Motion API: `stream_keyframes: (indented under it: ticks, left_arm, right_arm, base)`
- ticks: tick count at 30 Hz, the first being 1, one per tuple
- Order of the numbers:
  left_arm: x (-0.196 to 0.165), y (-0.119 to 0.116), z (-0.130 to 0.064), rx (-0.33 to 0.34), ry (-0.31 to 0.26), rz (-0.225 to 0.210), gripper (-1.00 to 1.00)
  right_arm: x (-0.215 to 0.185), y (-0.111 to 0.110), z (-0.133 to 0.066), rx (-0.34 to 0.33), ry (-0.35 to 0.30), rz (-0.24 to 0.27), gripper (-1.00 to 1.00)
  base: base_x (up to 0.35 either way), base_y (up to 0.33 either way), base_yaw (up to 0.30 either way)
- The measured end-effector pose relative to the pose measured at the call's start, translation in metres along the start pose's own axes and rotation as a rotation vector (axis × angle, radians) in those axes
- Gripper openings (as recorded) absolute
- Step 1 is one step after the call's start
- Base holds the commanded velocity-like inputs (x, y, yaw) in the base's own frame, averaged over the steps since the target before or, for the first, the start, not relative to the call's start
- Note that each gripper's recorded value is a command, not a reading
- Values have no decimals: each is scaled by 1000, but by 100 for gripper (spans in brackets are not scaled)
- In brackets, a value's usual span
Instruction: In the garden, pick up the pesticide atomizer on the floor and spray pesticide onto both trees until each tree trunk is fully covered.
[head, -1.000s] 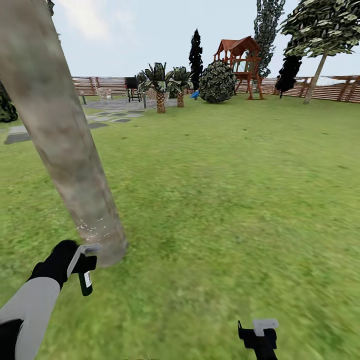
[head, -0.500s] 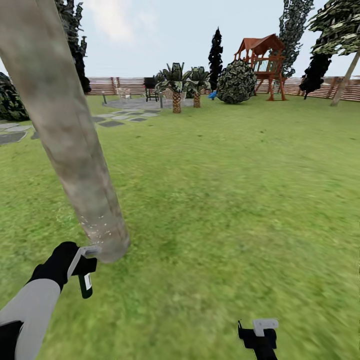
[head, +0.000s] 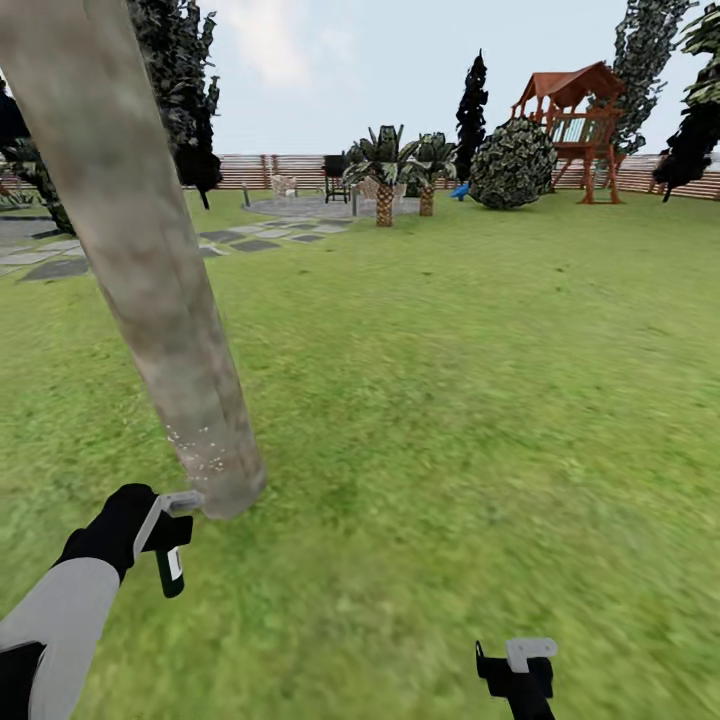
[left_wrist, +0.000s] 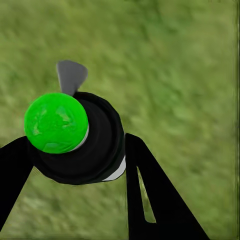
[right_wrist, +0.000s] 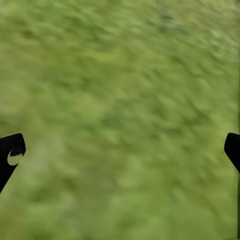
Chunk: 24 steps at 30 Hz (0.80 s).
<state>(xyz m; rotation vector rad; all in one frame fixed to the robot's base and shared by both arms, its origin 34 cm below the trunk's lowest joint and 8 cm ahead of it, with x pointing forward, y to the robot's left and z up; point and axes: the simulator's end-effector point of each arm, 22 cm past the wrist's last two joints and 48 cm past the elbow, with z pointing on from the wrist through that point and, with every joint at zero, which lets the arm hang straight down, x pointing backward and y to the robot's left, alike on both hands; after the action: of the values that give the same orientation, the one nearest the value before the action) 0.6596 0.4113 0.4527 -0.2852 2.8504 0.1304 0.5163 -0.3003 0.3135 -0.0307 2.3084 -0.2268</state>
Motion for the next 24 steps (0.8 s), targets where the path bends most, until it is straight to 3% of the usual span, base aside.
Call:
stream_keyframes:
  ticks: [12,16,20,24]
  left_arm:
    - [0,2,0,-3,0,-3,-100]
    - [0,4,0,-5,1,-4,-100]
    - [31,10,14,-16,41,3,-100]
    - [47,11,30,-21,-7,25,-100]
  right_arm:
    - [0,0,0,1,0,0,100]
    - [0,0,0,0,0,0,100]
    - [0,0,0,0,0,0,100]
    - [0,0,0,-1,1,0,100]
  base:
    - [194,-228,10]
    - [162,-236,218]
    - [171,-234,273]
    - [234,-193,276]
